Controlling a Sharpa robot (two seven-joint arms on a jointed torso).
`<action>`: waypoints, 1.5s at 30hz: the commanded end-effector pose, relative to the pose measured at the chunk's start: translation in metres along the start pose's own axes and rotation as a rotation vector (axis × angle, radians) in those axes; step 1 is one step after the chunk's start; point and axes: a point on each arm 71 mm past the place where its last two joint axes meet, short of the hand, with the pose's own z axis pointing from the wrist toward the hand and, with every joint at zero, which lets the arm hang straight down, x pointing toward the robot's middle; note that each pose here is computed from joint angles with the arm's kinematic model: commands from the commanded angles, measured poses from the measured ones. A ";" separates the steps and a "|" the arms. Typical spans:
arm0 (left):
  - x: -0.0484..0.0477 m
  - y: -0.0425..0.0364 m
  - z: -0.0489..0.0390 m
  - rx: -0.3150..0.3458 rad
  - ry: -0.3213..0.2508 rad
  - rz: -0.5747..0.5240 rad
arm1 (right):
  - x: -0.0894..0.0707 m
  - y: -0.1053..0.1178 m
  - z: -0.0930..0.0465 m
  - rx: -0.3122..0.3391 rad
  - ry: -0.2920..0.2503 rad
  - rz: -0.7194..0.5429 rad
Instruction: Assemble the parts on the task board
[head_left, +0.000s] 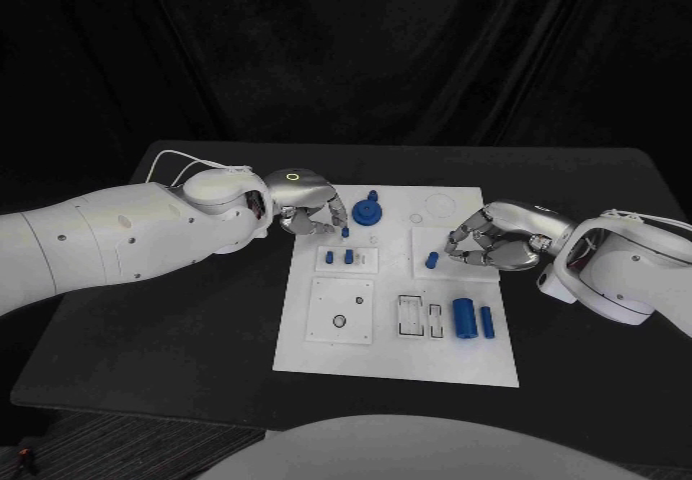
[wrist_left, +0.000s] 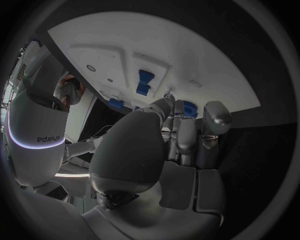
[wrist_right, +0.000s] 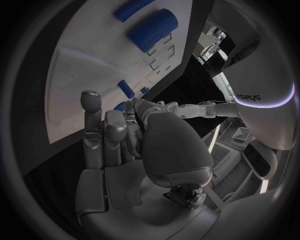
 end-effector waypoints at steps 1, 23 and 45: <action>0.0050 -0.0023 -0.0005 0.010 0.030 -0.002 | 0.002 -0.002 0.000 0.018 0.007 0.003; 0.0023 -0.0025 -0.0018 0.007 -0.009 0.008 | 0.002 -0.002 0.000 0.021 0.006 0.003; 0.0024 -0.0088 0.0022 0.031 -0.005 0.004 | 0.002 -0.002 0.000 0.020 0.006 0.003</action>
